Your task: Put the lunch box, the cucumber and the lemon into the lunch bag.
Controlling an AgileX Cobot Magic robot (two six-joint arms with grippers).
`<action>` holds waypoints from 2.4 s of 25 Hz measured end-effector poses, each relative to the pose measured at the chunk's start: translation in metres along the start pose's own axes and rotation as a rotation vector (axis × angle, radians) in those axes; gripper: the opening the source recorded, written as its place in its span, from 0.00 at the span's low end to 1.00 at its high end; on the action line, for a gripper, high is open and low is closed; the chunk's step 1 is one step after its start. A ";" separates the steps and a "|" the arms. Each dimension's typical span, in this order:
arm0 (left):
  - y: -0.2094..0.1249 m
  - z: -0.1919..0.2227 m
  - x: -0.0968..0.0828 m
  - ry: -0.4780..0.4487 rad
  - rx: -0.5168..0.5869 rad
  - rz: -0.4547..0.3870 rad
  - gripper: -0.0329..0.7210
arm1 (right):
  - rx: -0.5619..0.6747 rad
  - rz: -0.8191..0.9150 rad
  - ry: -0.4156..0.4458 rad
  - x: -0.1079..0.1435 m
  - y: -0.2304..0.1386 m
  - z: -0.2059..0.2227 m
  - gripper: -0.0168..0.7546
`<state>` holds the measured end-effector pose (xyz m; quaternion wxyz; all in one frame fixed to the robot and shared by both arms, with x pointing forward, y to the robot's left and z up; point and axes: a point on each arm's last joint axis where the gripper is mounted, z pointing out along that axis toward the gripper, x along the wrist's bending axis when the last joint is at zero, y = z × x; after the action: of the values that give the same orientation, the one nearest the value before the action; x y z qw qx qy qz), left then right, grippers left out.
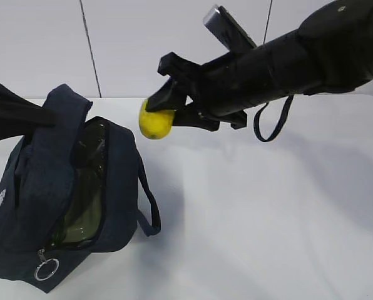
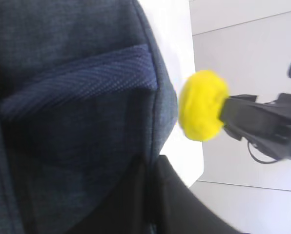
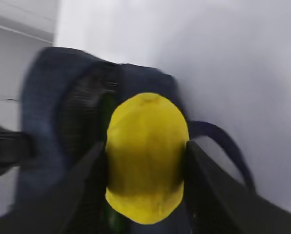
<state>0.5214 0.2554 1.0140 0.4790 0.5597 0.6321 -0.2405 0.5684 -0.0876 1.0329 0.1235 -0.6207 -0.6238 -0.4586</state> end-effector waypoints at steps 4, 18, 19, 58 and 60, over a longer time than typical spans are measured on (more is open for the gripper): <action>0.000 0.000 0.000 0.000 0.000 0.000 0.05 | -0.035 -0.033 0.105 0.011 0.001 0.002 0.48; 0.000 0.000 0.000 0.000 0.000 0.001 0.05 | 0.134 0.032 0.365 -0.018 -0.027 0.070 0.48; 0.000 0.000 0.000 0.000 0.000 0.001 0.05 | 0.138 0.019 0.371 -0.017 -0.028 0.073 0.48; 0.000 0.000 0.000 -0.002 0.002 0.001 0.05 | 0.272 -0.260 0.389 -0.050 -0.002 0.045 0.64; 0.000 0.000 0.000 -0.002 0.002 0.001 0.05 | 0.298 -0.271 0.370 -0.052 -0.004 0.045 0.64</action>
<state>0.5212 0.2552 1.0142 0.4791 0.5602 0.6310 -0.2418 0.5936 -0.0883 0.9688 0.2626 -0.4121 -0.7287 -0.4799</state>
